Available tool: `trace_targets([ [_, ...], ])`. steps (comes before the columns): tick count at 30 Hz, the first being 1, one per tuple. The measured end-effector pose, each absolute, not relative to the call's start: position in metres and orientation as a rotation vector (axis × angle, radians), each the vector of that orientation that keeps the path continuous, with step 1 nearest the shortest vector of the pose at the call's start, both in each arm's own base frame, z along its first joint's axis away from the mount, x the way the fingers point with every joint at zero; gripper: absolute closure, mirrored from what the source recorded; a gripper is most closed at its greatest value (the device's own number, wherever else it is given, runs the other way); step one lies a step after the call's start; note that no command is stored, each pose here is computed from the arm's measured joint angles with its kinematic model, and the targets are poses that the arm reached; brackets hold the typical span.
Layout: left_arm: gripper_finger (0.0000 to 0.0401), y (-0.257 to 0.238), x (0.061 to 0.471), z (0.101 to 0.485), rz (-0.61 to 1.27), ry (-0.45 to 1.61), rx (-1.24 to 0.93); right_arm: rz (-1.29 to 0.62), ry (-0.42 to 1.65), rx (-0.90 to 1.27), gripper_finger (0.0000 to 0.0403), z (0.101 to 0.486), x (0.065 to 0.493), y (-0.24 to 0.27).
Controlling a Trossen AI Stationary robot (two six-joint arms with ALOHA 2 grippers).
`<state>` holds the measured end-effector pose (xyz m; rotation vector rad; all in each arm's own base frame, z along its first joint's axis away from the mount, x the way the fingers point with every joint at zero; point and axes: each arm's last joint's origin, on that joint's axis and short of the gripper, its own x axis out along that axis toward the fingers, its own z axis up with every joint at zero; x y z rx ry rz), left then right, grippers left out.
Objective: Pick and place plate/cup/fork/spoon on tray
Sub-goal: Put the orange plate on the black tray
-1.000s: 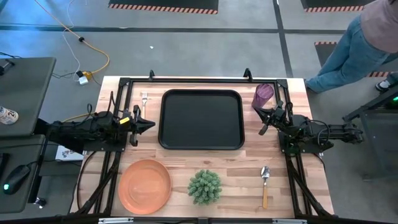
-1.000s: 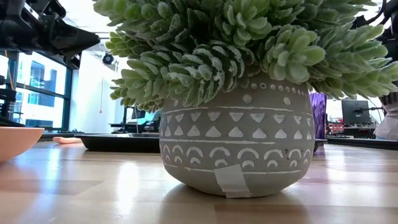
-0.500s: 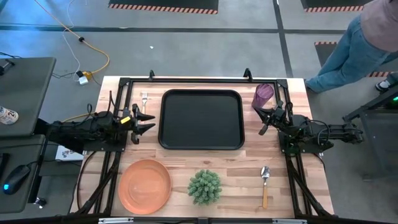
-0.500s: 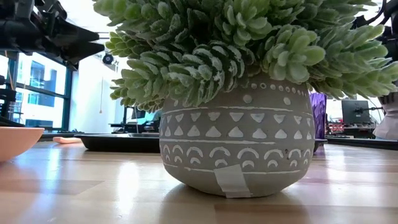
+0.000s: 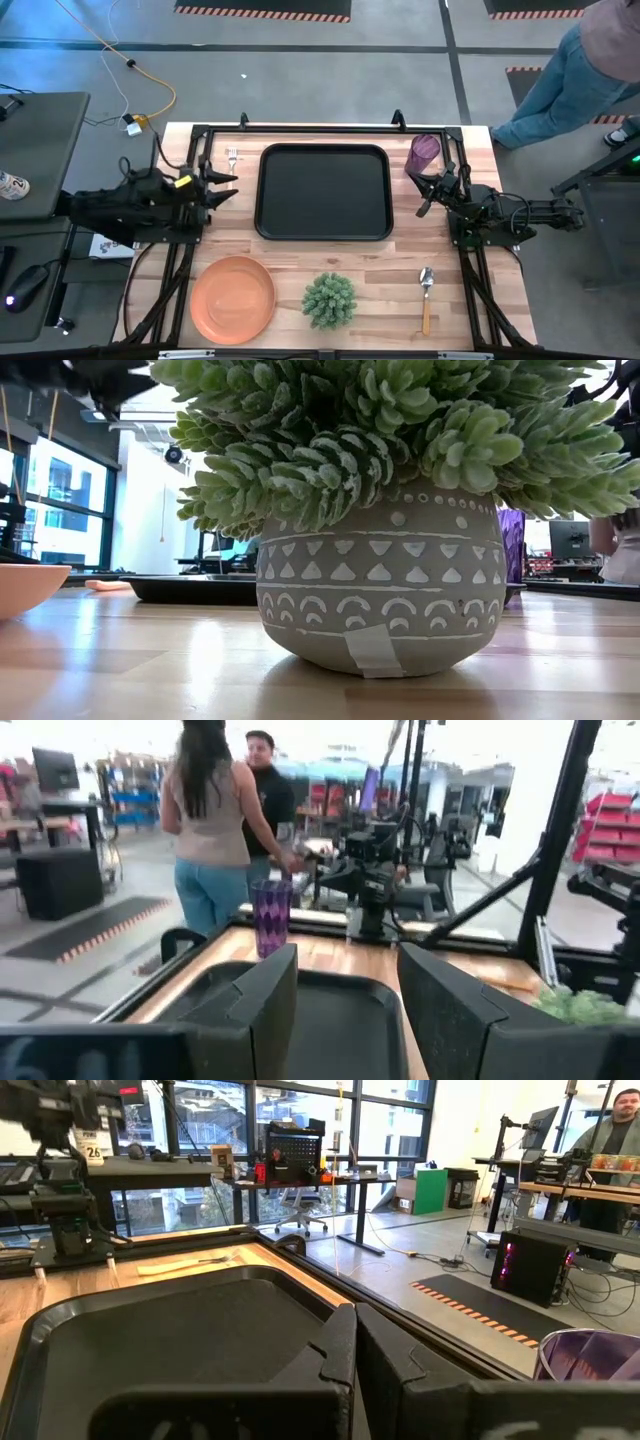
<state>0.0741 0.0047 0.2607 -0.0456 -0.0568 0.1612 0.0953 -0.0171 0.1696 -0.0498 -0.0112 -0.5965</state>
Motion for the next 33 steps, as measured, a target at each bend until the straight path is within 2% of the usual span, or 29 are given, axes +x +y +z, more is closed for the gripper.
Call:
trace_targets([
  [7,0.0238,0.002,0.071,0.306,0.093,0.195,-0.112,-0.597,-0.011,-0.050,0.0402,0.170,0.095,-0.017],
  [13,0.0238,-0.001,0.089,0.323,-0.012,0.408,-0.188,-0.597,-0.011,-0.050,0.0402,0.170,0.095,-0.017],
  [18,0.0238,-0.007,0.109,0.312,-0.102,0.612,-0.293,-0.596,-0.011,-0.050,0.0402,0.170,0.095,-0.017],
  [23,0.0238,-0.015,0.120,0.296,-0.099,0.825,-0.362,-0.596,-0.011,-0.050,0.0402,0.170,0.095,-0.017],
  [33,0.0238,-0.042,0.135,0.283,-0.112,0.980,-0.409,-0.596,-0.011,-0.050,0.0402,0.170,0.095,-0.017],
])
